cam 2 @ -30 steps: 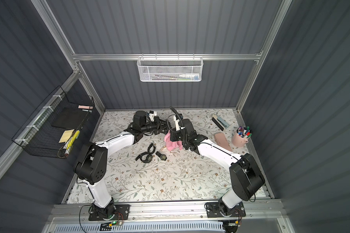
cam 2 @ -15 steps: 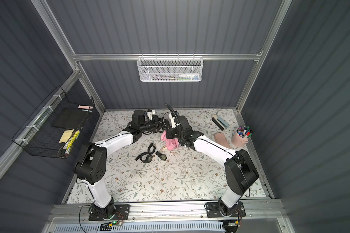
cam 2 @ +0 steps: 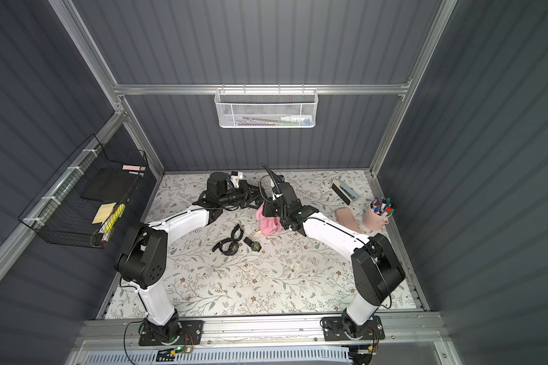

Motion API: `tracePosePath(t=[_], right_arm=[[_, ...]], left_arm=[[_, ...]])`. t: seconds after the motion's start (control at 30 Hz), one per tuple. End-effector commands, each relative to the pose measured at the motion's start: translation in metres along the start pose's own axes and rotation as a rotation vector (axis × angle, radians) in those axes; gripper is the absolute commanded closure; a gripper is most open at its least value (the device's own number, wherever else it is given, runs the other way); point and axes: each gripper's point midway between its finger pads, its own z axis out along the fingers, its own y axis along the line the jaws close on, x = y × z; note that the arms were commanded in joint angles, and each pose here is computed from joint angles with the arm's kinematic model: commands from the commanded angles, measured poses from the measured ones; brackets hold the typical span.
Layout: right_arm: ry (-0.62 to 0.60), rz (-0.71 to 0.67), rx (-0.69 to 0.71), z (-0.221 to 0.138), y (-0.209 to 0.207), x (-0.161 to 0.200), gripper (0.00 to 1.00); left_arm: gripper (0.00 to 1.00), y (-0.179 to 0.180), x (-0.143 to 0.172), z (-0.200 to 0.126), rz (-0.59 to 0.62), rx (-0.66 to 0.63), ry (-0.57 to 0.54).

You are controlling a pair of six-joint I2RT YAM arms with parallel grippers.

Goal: Wipe the watch dial
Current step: Wipe the dirt from the watch dial, then place the watch at the center of the board.

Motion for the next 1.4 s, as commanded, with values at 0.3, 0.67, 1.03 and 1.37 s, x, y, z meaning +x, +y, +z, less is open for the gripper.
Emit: tracePosePath(t=[0.3, 0.67, 1.03, 1.37], right_arm=[[-0.072, 0.089, 0.185, -0.022, -0.065, -0.014, 1.00], [-0.072, 0.075, 0.196, -0.060, -0.101, -0.010, 1.00], [0.014, 0.038, 0.162, -0.063, -0.104, 0.008, 1.00], [0.052, 0.046, 0.171, -0.060, -0.111, 0.021, 1.00]], left_arm=[[1.00, -0.012, 0.015, -0.001, 0.003, 0.032, 0.075], [1.00, 0.005, -0.004, -0.015, -0.016, -0.018, 0.038], [1.00, 0.090, -0.063, -0.076, -0.116, -0.275, -0.090], [1.00, 0.152, -0.100, -0.098, -0.202, -0.542, -0.151]])
